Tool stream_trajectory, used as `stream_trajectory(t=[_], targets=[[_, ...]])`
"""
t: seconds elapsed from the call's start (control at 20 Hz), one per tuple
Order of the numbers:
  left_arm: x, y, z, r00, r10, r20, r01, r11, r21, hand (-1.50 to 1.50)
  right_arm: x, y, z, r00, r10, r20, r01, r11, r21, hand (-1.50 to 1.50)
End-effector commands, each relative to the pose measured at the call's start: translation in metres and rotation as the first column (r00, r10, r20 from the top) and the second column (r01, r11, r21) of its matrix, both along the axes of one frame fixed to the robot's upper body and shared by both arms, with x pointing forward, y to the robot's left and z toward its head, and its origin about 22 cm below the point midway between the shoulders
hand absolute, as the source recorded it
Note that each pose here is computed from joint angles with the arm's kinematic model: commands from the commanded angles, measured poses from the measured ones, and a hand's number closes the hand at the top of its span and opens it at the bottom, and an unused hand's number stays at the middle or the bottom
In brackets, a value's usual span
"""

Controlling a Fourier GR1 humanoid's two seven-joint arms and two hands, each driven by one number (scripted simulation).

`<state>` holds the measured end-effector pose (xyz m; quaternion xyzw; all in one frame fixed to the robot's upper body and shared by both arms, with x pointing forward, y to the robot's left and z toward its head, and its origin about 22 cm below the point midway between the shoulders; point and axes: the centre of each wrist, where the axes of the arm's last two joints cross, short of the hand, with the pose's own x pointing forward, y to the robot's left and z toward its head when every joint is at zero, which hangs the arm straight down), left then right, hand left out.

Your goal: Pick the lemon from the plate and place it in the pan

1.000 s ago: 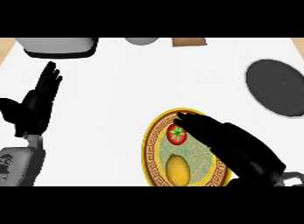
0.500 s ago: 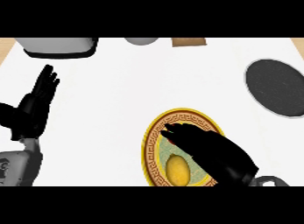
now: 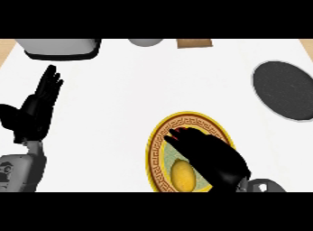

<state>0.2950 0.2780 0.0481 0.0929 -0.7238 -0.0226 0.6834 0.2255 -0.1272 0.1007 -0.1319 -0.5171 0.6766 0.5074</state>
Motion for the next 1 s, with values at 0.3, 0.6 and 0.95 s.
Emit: stream_trajectory(t=[0.3,0.6,0.95], targets=[[0.006,-0.006,0.000,1.000,0.004,-0.008,-0.004,1.000,-0.006,0.00,0.008,0.009,-0.025,1.000,-0.004,-0.028,0.002,0.998,-0.061,-1.50],[0.013,0.002,0.003,1.000,0.005,-0.015,-0.005,1.000,-0.016,0.00,-0.003,0.014,-0.027,1.000,0.009,-0.027,-0.012,0.992,-0.128,-1.50],[0.005,0.003,-0.012,1.000,-0.005,-0.018,0.005,1.000,-0.013,0.00,0.011,0.021,-0.063,0.997,0.016,-0.070,-0.027,0.987,-0.160,-1.50]])
